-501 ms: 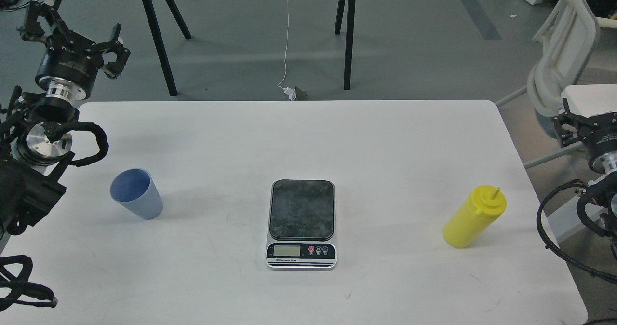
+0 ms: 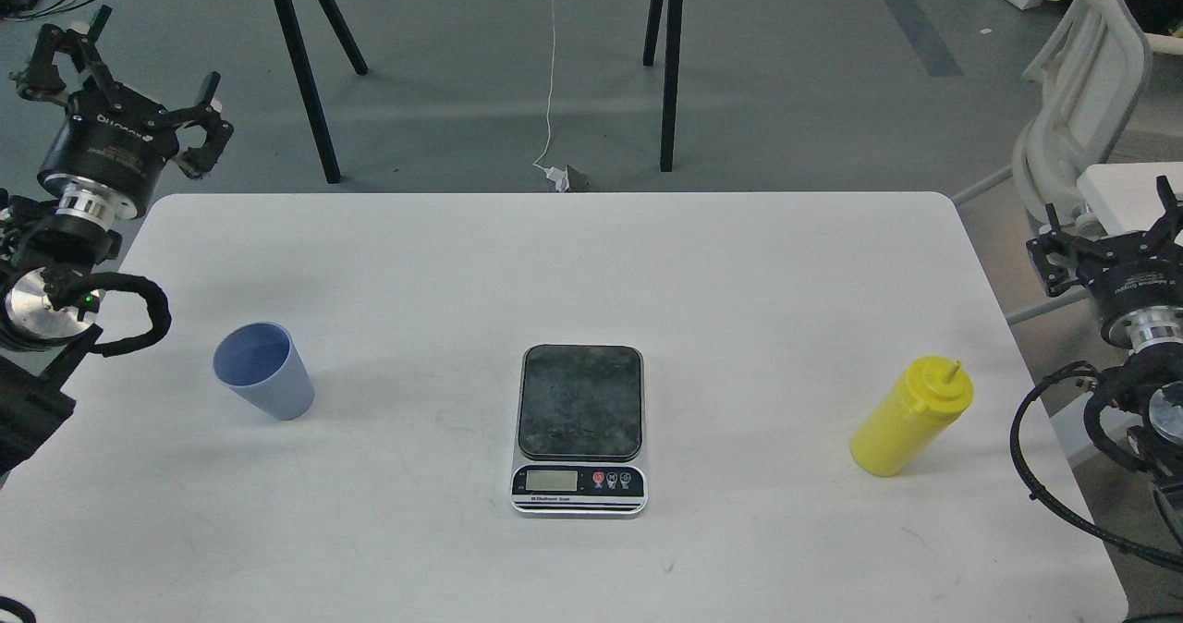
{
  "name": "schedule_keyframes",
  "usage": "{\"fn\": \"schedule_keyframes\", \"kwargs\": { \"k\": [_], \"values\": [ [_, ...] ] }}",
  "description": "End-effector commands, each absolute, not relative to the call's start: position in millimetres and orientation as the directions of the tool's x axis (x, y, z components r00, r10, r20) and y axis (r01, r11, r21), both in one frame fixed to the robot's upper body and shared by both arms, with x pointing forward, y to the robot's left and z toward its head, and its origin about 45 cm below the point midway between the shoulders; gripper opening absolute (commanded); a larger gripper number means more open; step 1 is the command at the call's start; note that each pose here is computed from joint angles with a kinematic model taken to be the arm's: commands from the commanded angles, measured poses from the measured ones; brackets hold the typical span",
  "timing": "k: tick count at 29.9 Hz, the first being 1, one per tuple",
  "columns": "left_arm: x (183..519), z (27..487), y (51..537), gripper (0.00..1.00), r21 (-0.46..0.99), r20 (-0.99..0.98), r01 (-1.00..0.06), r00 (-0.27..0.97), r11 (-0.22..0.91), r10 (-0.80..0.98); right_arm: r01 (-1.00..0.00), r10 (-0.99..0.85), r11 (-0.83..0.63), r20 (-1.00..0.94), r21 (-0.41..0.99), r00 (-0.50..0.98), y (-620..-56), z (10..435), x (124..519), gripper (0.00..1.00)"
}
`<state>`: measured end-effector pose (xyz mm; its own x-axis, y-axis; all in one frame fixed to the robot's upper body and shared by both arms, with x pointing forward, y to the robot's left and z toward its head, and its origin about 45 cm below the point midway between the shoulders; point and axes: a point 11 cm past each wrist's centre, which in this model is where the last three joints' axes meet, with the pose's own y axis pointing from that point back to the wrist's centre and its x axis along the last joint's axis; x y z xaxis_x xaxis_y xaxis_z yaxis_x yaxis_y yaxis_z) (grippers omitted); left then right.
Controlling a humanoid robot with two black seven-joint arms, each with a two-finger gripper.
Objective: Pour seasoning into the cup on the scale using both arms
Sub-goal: 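Reach the left gripper down toward the light-blue cup, then grasp the light-blue cup with the left gripper and lift it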
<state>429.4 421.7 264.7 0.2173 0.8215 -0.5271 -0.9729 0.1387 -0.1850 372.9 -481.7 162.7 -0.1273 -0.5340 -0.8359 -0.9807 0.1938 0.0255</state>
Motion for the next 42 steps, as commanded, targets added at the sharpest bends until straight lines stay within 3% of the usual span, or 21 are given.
{"fn": "schedule_keyframes", "kwargs": {
  "k": [1,5,11,19,28,33,42],
  "values": [
    [406,270,414,1.0,-0.119,-0.355,-0.948,0.317,0.294,0.879,-0.978,-0.508,0.207,-0.851,0.034,-0.137,-484,155,359,1.0],
    [387,269,414,0.99,-0.008,-0.111,-0.925,0.378,0.379,0.919,-0.969,-0.479,0.243,-0.865,0.031,-0.148,-492,151,347,1.0],
    [353,274,380,0.98,0.124,0.289,-0.865,0.5,0.486,0.816,-0.961,-0.463,0.276,-0.871,0.034,-0.164,-502,148,335,1.0],
    [337,250,394,0.94,0.291,0.821,-0.847,0.46,0.444,0.338,-0.959,-0.486,0.283,-0.858,0.026,-0.167,-513,156,332,1.0],
    [329,219,429,0.83,0.463,0.876,-0.812,0.481,0.355,-0.042,-0.958,-0.488,0.287,-0.856,0.026,-0.169,-515,156,331,1.0],
    [321,196,446,0.81,0.538,0.84,-0.791,0.533,0.291,-0.102,-0.958,-0.491,0.287,-0.855,0.024,-0.168,-516,158,331,1.0],
    [308,141,454,0.68,0.623,0.782,-0.746,0.604,0.235,-0.156,-0.957,-0.49,0.289,-0.854,0.028,-0.174,-517,156,329,1.0]
  ]
}}
